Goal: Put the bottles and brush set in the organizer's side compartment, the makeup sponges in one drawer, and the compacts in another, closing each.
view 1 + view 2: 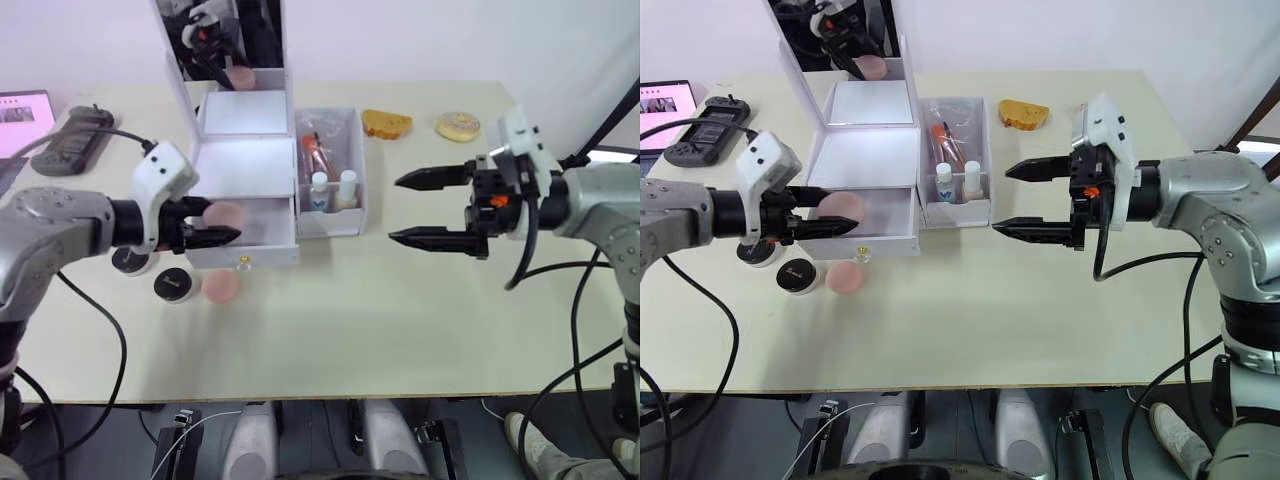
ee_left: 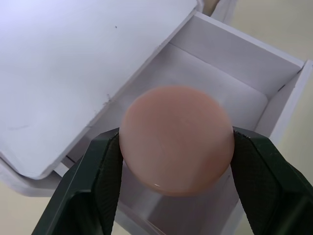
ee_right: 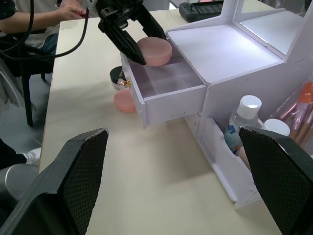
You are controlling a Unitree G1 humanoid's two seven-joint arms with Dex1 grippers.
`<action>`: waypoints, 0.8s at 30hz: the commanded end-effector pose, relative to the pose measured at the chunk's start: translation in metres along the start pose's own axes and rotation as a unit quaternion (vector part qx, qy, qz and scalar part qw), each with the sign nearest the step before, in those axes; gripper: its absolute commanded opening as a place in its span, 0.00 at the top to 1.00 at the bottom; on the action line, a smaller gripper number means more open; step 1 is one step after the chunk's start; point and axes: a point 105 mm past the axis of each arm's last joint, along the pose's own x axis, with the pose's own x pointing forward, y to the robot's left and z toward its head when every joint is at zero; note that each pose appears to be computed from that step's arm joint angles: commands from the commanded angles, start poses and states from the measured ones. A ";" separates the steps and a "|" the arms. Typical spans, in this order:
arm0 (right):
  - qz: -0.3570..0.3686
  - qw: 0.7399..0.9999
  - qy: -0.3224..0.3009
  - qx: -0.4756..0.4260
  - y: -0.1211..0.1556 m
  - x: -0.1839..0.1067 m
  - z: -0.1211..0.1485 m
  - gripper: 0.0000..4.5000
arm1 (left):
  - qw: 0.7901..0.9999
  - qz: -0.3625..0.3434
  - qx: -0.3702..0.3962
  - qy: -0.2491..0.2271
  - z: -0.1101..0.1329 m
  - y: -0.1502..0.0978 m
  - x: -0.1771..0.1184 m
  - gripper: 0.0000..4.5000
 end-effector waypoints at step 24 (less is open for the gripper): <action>-0.023 0.999 0.013 -0.027 -0.016 -0.015 -0.002 0.00 | 0.992 0.073 -0.022 -0.100 0.013 0.039 -0.072 0.01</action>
